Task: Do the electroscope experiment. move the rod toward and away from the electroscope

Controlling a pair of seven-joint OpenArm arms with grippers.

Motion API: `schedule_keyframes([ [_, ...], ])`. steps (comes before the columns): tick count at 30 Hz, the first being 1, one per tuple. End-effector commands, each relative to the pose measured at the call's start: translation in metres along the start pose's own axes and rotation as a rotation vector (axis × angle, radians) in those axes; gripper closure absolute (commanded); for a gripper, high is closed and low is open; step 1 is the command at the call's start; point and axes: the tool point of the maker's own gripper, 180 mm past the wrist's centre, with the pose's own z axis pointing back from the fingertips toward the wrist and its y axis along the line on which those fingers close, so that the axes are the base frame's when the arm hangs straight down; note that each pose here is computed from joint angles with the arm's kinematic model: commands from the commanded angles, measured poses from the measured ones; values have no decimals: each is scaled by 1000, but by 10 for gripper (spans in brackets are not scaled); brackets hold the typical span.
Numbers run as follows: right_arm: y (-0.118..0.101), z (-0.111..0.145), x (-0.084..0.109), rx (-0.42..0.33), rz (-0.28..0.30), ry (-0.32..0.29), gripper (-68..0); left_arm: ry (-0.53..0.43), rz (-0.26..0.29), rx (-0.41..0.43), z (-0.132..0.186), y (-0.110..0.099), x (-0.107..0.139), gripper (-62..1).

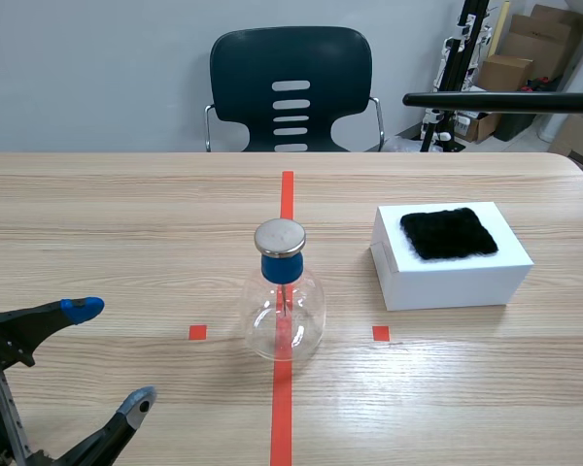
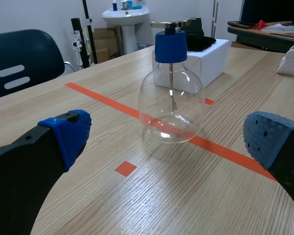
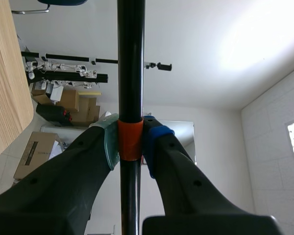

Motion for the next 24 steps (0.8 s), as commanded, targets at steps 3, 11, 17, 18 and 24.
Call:
schedule_keyframes([
  [3, -7, 0, -2, -31, -20, 13, -4, -29, 0, 1, -2, 0, 6, -623],
  [11, -7, 0, -2, -32, -23, 13, -4, -29, 0, 1, -2, 0, 6, -623],
  [17, -6, 0, -2, -27, -12, 12, -4, -29, 0, 1, -2, 0, 6, -623],
  [18, -6, 0, -3, -27, -12, 14, -4, -29, 0, 1, -2, 0, 6, -623],
  [24, -6, 0, -5, -28, -12, 25, -4, -29, 0, 1, -2, 0, 6, -623],
])
